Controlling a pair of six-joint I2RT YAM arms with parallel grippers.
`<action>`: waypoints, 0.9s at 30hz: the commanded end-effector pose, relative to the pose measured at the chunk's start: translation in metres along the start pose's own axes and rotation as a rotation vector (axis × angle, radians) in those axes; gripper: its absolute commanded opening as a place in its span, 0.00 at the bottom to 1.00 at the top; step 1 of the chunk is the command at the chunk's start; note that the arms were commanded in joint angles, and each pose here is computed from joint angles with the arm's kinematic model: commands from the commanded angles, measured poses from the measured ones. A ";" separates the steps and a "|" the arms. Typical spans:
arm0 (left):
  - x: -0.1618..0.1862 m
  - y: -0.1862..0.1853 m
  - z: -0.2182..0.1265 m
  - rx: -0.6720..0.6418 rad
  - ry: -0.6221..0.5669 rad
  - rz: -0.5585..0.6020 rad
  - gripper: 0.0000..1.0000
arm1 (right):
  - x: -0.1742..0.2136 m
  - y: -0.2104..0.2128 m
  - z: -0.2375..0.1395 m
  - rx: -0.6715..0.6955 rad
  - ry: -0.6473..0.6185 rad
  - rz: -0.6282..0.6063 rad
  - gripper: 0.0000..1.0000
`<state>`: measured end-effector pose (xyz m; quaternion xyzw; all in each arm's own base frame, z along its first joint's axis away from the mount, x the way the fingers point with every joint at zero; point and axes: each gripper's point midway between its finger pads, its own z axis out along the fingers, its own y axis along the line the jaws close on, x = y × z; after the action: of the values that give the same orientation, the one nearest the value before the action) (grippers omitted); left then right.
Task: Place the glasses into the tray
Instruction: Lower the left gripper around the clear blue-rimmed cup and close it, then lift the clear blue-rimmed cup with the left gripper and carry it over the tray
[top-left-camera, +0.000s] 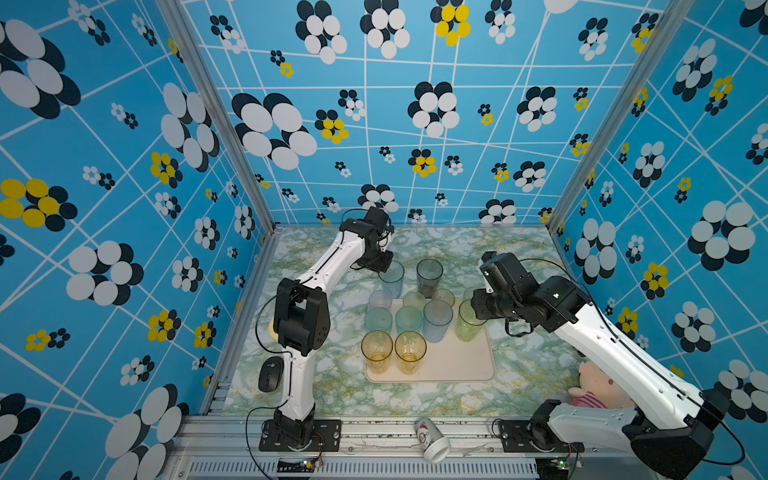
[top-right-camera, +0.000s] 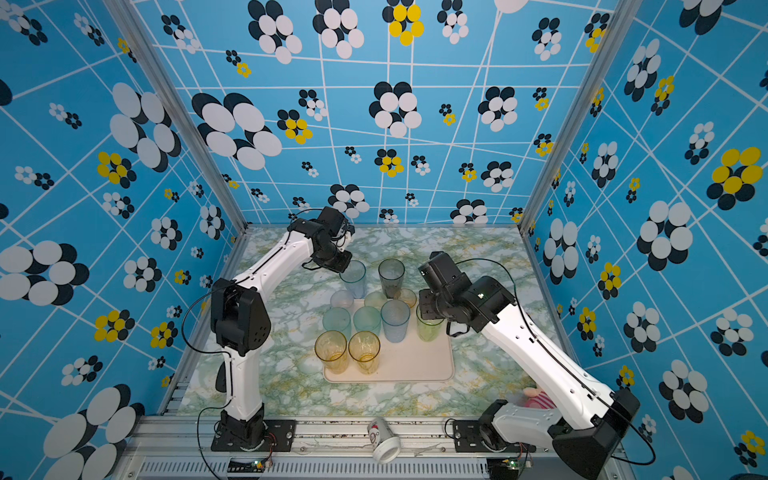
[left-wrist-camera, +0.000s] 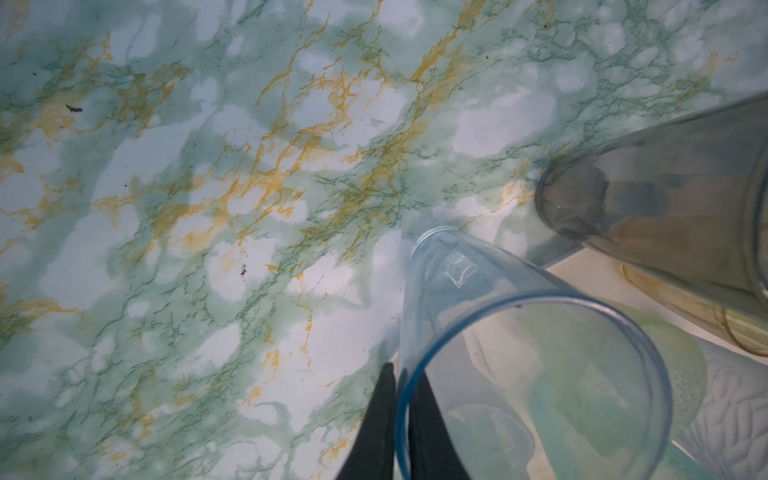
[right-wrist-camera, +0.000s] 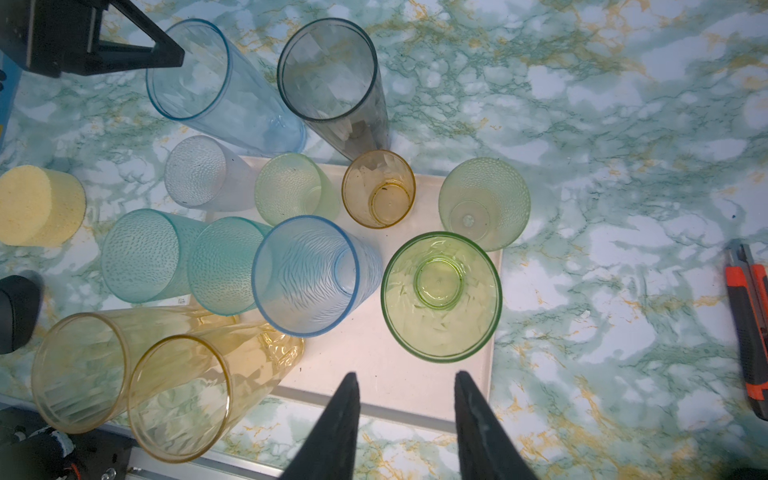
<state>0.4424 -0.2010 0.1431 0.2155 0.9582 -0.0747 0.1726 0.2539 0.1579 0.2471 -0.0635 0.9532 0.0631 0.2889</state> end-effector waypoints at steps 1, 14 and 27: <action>0.002 -0.003 0.003 0.000 0.028 0.020 0.07 | 0.004 -0.004 -0.003 0.000 0.001 -0.002 0.40; -0.008 -0.004 -0.030 -0.029 -0.074 0.048 0.05 | 0.006 -0.006 0.004 0.004 0.009 0.005 0.40; -0.015 -0.022 -0.146 0.012 -0.297 0.078 0.05 | 0.006 -0.019 0.003 0.028 -0.023 0.052 0.40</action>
<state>0.4197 -0.1937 0.2460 0.2263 0.9285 -0.0838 0.2823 0.2533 0.1457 0.2346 -0.0485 0.9553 0.0558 0.2863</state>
